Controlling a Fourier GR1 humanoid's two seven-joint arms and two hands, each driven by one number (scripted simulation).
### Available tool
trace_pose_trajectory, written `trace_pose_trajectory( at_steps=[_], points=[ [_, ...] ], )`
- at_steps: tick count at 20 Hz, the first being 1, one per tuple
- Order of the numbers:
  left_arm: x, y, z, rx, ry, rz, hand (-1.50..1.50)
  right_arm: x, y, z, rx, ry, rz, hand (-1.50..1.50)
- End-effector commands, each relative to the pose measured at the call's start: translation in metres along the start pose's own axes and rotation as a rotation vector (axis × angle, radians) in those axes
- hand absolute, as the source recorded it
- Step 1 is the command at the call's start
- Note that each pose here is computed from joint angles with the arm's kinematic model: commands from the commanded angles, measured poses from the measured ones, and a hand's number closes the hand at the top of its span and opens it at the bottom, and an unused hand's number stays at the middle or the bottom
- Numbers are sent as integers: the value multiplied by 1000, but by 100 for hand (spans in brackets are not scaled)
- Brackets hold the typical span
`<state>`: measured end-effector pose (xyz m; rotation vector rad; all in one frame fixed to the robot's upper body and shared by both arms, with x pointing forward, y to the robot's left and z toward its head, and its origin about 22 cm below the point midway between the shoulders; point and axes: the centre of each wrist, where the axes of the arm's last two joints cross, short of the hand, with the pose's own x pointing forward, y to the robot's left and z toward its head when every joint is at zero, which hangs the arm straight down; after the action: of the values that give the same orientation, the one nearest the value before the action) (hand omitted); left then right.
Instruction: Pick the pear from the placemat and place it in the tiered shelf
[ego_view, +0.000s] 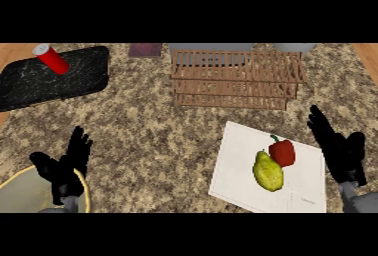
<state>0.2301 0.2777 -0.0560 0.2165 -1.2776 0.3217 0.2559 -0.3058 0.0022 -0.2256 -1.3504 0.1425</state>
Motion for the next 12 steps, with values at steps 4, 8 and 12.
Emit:
trace_pose_trajectory(
  at_steps=[4, 8, 12],
  points=[
    [65, -15, -16, -88, -272, -102, 0, 43, 56, -17, 391, -240, -418, 150],
    [87, -21, -10, -182, -367, -162, 0, 22, 38, -37, 264, -139, -691, -150],
    [112, -14, -12, -173, -341, -154, 0, 4, 7, -32, 440, -308, -883, -150]
  ],
)
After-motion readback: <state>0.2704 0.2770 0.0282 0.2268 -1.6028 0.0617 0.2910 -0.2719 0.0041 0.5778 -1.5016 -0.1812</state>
